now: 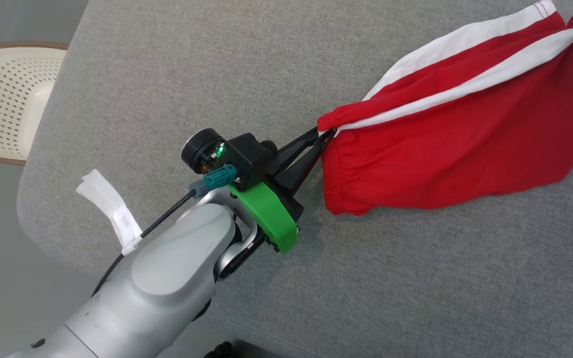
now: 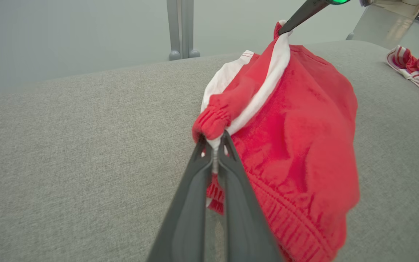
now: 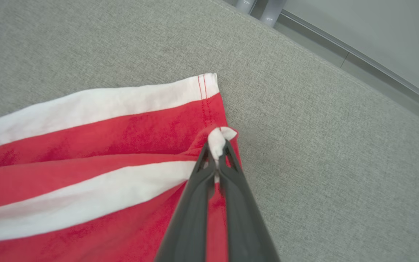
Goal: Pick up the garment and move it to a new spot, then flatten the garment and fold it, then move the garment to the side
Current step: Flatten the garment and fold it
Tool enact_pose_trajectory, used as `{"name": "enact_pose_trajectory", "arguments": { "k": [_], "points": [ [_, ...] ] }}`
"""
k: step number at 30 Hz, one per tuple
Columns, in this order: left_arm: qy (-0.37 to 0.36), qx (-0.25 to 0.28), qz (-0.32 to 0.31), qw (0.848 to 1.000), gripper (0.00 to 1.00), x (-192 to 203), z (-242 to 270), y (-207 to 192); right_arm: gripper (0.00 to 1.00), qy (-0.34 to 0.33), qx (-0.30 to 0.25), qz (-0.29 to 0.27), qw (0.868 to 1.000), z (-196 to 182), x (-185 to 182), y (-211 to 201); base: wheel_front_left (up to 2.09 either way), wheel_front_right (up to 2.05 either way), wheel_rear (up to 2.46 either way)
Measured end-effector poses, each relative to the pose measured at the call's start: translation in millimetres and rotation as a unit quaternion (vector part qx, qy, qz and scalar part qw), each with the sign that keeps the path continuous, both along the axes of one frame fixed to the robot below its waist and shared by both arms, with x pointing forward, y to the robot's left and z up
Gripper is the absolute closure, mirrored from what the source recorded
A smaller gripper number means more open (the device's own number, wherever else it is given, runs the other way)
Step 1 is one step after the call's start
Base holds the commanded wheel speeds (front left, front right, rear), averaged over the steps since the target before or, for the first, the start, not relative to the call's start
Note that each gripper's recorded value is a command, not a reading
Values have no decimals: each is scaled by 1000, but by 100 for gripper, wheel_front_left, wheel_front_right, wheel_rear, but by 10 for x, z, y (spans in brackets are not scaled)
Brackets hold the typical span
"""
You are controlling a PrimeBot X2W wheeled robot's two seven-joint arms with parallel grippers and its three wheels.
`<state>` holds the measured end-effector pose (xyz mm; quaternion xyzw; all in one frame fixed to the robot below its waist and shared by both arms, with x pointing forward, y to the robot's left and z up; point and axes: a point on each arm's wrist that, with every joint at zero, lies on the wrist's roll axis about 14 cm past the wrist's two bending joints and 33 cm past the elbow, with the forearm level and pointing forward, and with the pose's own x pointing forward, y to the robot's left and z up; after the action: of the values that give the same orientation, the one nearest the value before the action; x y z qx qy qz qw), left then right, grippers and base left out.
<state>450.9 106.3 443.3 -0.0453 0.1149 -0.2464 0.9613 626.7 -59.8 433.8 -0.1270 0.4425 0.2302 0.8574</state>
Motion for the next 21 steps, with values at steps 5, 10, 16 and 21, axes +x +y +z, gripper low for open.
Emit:
{"name": "enact_pose_trajectory", "arguments": {
  "k": [5,10,16,21],
  "points": [
    [-2,0,9,1000,100,57,-27,43,100,-3,-1,1,1000,-111,88,8,0,0,0],
    [-5,-6,12,1000,100,102,-25,21,100,-11,-2,-2,1000,-164,180,-9,0,0,0],
    [7,-2,17,1000,58,101,-122,44,0,-57,31,-8,998,-109,336,60,0,0,0],
    [13,1,35,999,0,126,-153,140,0,-74,36,0,997,-101,331,121,0,0,0]
  ]
}}
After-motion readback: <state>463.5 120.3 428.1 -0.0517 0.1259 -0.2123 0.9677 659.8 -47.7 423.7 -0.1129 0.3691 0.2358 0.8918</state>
